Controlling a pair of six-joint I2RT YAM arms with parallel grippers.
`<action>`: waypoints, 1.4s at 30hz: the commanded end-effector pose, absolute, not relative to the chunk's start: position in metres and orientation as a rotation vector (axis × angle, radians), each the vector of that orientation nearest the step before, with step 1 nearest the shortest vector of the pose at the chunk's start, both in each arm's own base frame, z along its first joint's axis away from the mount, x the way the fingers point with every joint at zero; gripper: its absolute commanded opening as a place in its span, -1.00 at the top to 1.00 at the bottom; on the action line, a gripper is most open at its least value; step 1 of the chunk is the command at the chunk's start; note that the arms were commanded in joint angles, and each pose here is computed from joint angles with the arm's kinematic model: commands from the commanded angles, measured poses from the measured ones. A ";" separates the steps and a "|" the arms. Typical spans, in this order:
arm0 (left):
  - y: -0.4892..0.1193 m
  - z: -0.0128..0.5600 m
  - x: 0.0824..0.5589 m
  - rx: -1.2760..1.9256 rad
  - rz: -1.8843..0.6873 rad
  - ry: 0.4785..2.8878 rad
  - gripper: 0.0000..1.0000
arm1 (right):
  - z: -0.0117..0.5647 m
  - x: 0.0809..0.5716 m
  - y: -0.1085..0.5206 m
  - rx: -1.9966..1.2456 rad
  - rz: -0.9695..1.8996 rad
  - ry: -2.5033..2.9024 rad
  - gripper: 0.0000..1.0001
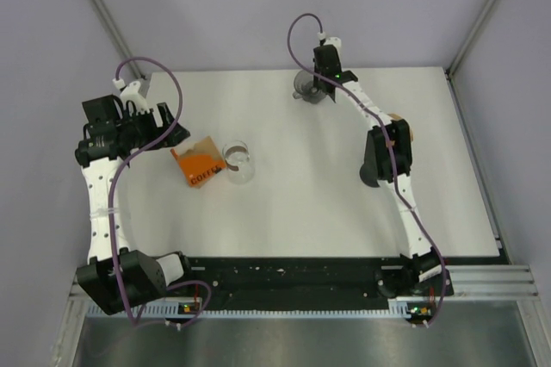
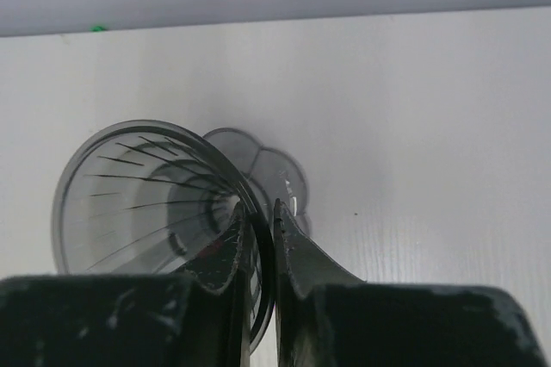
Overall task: Place the coffee filter in the dripper
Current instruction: Pick up the coffee dripper from the center of the board, then place the coffee dripper on the coffee server.
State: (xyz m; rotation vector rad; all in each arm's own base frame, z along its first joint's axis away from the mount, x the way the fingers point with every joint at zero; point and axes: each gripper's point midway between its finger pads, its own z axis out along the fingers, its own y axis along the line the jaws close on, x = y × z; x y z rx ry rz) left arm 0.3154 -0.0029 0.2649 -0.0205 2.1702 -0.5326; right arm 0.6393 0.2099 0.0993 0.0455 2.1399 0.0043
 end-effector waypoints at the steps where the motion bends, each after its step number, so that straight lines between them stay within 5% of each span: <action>1: -0.002 0.267 0.320 0.017 -0.537 2.142 -0.64 | 0.109 0.632 0.207 0.013 0.005 2.157 1.00; 10: -0.002 0.271 0.319 0.025 -0.536 2.129 -0.64 | 0.219 0.599 0.249 -0.100 0.348 2.060 1.00; 17: 0.002 0.274 0.318 0.019 -0.523 2.120 -0.64 | 0.310 0.519 0.305 -0.308 0.684 1.963 1.00; 28: 0.002 0.276 0.315 0.023 -0.516 2.112 -0.64 | 0.309 0.364 0.419 -0.793 1.174 1.966 1.00; 42: 0.004 0.277 0.312 0.016 -0.508 2.106 -0.64 | 0.241 0.370 0.454 -0.795 1.148 2.146 1.00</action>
